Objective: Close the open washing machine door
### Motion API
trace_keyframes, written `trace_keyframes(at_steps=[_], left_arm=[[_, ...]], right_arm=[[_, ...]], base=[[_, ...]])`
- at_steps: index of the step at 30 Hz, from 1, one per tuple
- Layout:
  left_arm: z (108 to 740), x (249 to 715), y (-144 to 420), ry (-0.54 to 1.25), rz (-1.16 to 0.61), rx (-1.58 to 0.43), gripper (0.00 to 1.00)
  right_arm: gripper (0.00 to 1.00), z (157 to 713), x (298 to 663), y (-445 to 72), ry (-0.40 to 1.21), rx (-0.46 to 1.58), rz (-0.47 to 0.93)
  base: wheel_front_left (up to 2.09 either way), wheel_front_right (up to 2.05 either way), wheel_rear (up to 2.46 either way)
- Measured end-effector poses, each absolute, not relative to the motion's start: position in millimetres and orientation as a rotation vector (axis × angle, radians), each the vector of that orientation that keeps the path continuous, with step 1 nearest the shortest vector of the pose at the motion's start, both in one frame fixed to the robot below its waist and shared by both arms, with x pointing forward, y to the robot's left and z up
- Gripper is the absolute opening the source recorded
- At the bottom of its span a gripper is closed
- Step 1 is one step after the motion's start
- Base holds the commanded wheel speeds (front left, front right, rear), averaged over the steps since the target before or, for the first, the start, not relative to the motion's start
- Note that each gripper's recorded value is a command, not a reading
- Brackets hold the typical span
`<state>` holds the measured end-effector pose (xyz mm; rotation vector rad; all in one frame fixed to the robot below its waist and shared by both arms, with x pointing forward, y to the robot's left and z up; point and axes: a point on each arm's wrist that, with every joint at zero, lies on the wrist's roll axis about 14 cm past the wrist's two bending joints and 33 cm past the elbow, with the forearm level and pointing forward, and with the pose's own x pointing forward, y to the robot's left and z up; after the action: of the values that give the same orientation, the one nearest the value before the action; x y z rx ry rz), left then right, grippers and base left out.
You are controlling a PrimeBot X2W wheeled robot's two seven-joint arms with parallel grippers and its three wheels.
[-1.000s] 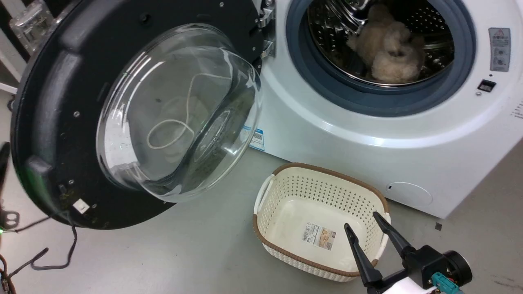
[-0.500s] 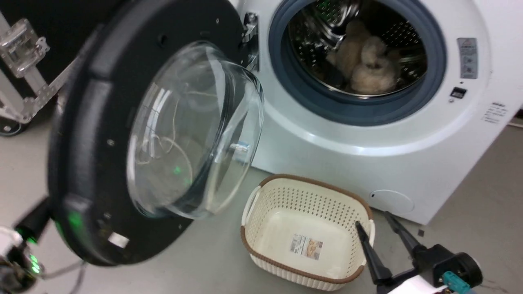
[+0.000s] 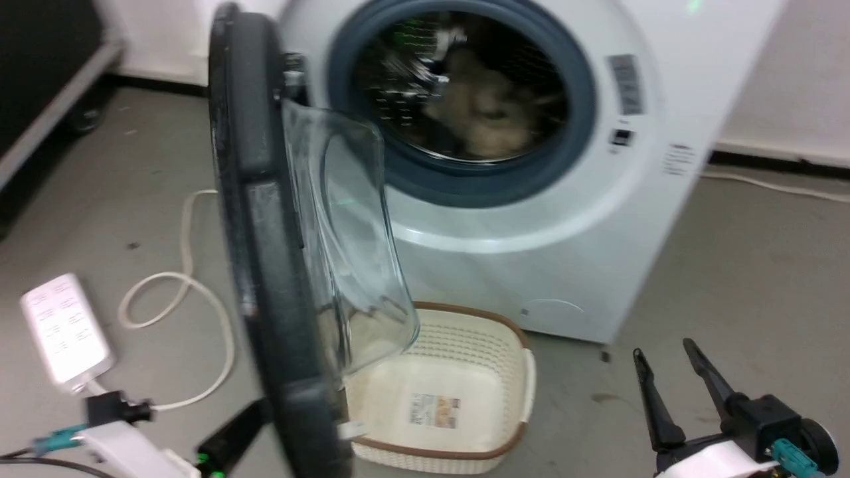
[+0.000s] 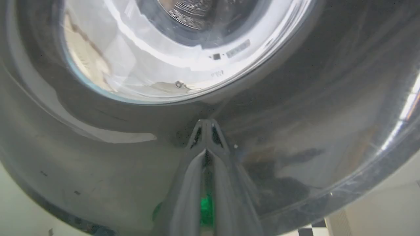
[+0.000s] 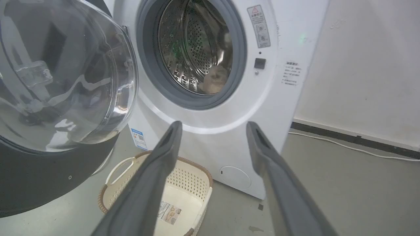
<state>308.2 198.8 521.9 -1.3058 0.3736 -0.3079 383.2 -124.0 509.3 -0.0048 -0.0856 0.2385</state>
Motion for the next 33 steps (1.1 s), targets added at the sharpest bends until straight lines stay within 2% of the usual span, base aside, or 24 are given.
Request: trace_keyframes(at_steps=[10, 19, 27, 33], left_arm=[[506, 358, 69, 0.558, -0.547, -1.389, 0.00], [500, 438, -3, 0.546, -0.565, -1.427, 0.00], [503, 510, -49, 0.477, -0.528, -1.449, 0.00], [511, 521, -52, 0.446, -0.516, -1.454, 0.00]], right_arm=[[1.00, 501, 357, -202, -0.056, -0.020, 0.004], [1.00, 488, 328, -253, -0.004, -0.001, -0.172], [1.00, 469, 315, -265, 0.072, -0.003, -0.228], [1.00, 470, 317, -263, 0.068, -0.002, -0.220]], base=[[0.00, 0.00, 0.00], [0.00, 0.00, 0.00], [0.00, 0.00, 0.00], [0.00, 0.00, 0.00]])
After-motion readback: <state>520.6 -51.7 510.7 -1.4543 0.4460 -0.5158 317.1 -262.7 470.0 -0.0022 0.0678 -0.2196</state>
